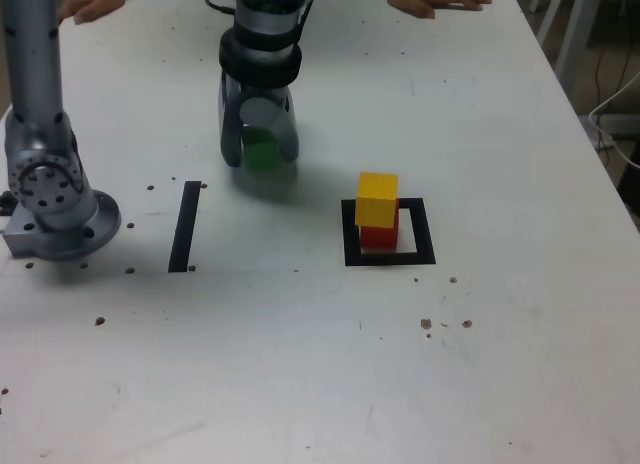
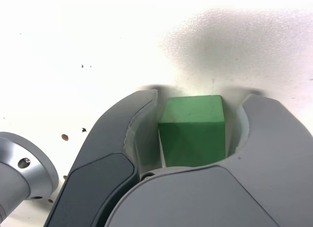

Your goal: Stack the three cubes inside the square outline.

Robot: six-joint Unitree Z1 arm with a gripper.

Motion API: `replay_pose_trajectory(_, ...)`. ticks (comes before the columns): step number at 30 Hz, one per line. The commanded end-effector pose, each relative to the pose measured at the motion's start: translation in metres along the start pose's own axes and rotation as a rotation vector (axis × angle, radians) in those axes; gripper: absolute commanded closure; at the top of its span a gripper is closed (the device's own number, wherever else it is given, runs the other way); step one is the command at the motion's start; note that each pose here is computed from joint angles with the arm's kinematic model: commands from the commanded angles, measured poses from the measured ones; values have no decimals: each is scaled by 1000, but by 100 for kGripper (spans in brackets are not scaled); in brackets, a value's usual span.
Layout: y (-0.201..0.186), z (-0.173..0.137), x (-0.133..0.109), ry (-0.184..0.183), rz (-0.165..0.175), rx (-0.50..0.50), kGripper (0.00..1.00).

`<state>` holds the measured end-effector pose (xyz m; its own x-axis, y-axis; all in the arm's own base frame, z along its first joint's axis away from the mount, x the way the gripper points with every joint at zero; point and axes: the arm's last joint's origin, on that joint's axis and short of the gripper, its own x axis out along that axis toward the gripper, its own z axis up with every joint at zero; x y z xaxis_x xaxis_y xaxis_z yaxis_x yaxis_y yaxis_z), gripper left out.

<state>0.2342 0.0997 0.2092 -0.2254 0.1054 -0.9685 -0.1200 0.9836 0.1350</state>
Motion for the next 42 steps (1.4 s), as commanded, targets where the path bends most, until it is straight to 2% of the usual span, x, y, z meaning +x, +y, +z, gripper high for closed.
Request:
replay_pose_trajectory(1,0,-1,-5,-26,8,-2,87)
replay_pose_trajectory(5,-2,0,-10,-49,20,4,96)
replay_pose_trajectory(12,-11,0,-23,-74,30,42,97)
replay_pose_trajectory(19,-44,-4,-72,-139,44,149,97)
replay_pose_trajectory(24,-62,-5,-109,-144,49,212,97)
replay_pose_trajectory(27,-65,-5,-120,-143,42,227,97)
replay_pose_trajectory(35,-68,4,-126,-132,13,237,97)
replay_pose_trajectory(42,-78,13,-131,-147,-8,264,97)
